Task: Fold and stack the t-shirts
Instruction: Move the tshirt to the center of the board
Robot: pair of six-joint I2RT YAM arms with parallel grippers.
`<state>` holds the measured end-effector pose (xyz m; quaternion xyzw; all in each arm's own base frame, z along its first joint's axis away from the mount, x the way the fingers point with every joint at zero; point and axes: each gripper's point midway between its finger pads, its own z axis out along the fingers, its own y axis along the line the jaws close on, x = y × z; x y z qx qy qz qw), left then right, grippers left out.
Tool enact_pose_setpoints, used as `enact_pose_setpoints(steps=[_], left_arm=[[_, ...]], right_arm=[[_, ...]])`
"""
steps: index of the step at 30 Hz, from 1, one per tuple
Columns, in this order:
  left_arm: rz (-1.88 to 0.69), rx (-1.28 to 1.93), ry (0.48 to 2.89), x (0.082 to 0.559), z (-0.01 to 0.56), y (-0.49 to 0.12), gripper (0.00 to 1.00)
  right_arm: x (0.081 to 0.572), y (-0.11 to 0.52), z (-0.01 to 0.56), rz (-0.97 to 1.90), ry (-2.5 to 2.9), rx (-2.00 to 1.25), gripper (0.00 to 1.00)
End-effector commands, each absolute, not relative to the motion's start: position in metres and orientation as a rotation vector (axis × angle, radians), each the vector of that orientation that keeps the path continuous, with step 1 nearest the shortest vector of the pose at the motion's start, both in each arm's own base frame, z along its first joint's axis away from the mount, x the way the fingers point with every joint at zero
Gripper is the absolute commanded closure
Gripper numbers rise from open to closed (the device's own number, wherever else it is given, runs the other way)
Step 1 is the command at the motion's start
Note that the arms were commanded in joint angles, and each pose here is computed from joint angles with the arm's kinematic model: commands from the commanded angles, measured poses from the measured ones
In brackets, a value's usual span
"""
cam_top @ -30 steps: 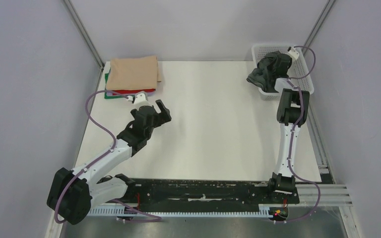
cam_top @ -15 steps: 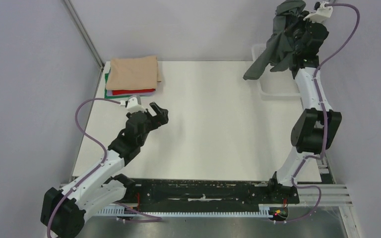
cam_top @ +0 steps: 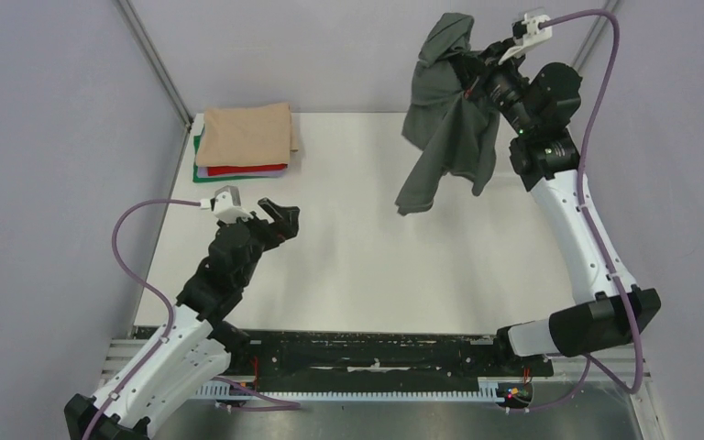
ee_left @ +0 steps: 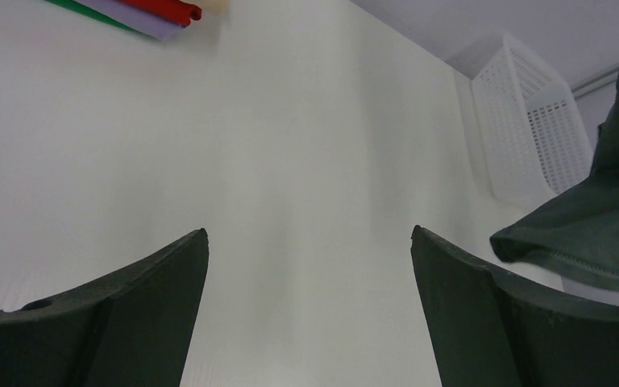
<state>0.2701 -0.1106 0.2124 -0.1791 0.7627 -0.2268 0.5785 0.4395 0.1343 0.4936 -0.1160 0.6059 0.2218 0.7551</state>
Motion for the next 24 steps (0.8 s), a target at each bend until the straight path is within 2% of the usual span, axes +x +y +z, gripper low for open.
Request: enact_pose_setpoints(steps=[1,7,13,19,24], left_arm=[[-0.554,-0.487,1.772,0.262,0.217,-0.104,0.0],[-0.569,-0.496,1.765,0.254,0.219,-0.1,0.0],[-0.572,-0.475,1.788,0.25,0.216,-0.102,0.0],[-0.583,-0.456,1.798,0.25,0.214,-0.105,0.0],[-0.578,-0.432,1.821,0.255,0.209,-0.111,0.0]], right_arm=[[0.388,0.179,0.488,0.668,1.324,-0.353,1.0],[0.334,0.231,0.463,0.897,1.318,-0.371,1.0],[0.296,0.265,0.449,0.987,1.313,-0.452,1.0],[0.298,0.277,0.412,1.024,1.42,-0.445,1.0],[0.336,0.271,0.363,0.903,1.562,-0.343,1.0]])
